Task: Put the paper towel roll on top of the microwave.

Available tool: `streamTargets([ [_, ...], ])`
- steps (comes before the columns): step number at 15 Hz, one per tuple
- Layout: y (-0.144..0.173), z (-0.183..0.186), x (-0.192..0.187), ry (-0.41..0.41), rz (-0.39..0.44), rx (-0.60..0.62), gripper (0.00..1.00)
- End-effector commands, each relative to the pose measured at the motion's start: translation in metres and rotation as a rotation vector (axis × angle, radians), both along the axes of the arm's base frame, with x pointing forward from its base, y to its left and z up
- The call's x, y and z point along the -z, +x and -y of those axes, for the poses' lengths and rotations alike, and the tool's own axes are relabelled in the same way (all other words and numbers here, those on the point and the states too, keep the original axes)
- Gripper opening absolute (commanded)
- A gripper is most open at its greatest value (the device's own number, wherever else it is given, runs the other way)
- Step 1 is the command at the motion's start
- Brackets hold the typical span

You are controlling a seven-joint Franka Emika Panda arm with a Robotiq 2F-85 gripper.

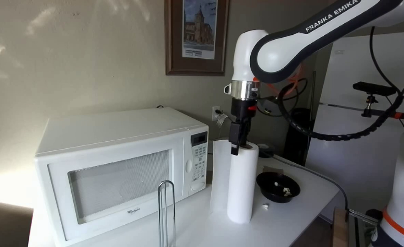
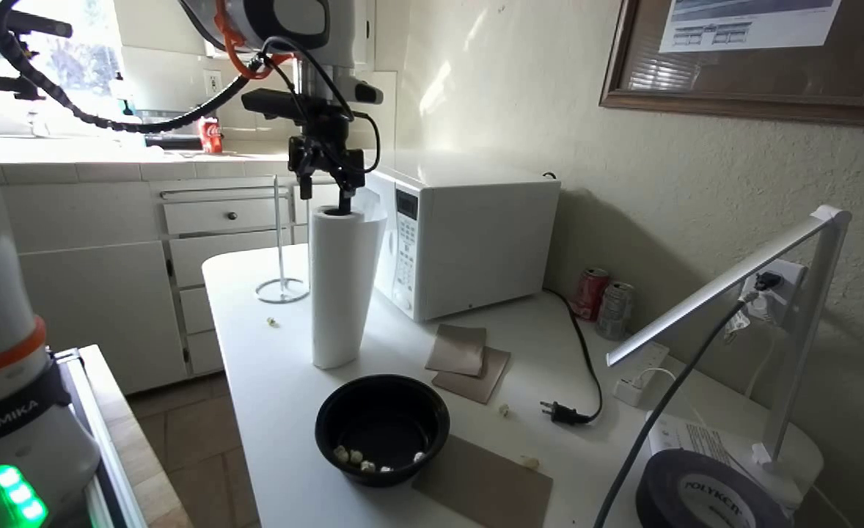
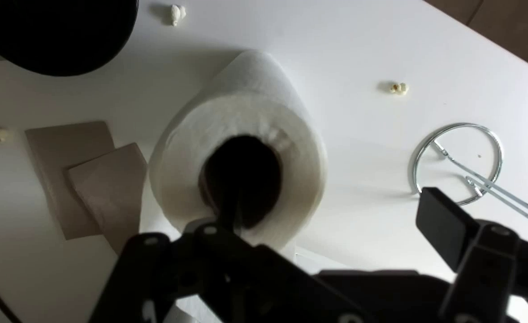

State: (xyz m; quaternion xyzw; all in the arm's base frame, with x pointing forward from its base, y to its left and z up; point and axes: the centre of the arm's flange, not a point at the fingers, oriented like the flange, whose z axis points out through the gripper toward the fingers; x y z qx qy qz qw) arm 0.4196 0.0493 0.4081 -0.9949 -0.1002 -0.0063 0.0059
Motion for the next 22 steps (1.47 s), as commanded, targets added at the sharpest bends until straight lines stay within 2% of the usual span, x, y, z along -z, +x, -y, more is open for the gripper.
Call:
streamTargets([
  [1,-0.001,-0.002,0.000,0.001,-0.053,0.015,1.00],
  [2,-0.002,-0.002,0.001,0.002,-0.059,0.014,0.99],
  [3,-0.002,-0.002,0.002,-0.001,-0.058,0.013,0.74],
  [5,-0.001,-0.002,0.004,-0.006,-0.057,0.012,0.70],
  [9,0.000,-0.002,0.004,-0.012,-0.054,0.008,0.37],
  [14,-0.001,-0.001,0.003,-0.018,-0.054,0.008,0.01],
  [17,0.000,-0.002,-0.012,-0.043,-0.052,0.002,0.04],
  [18,0.000,-0.003,-0.021,-0.057,-0.048,-0.003,0.02],
  [22,0.005,-0.014,-0.074,-0.125,-0.026,-0.045,0.03],
])
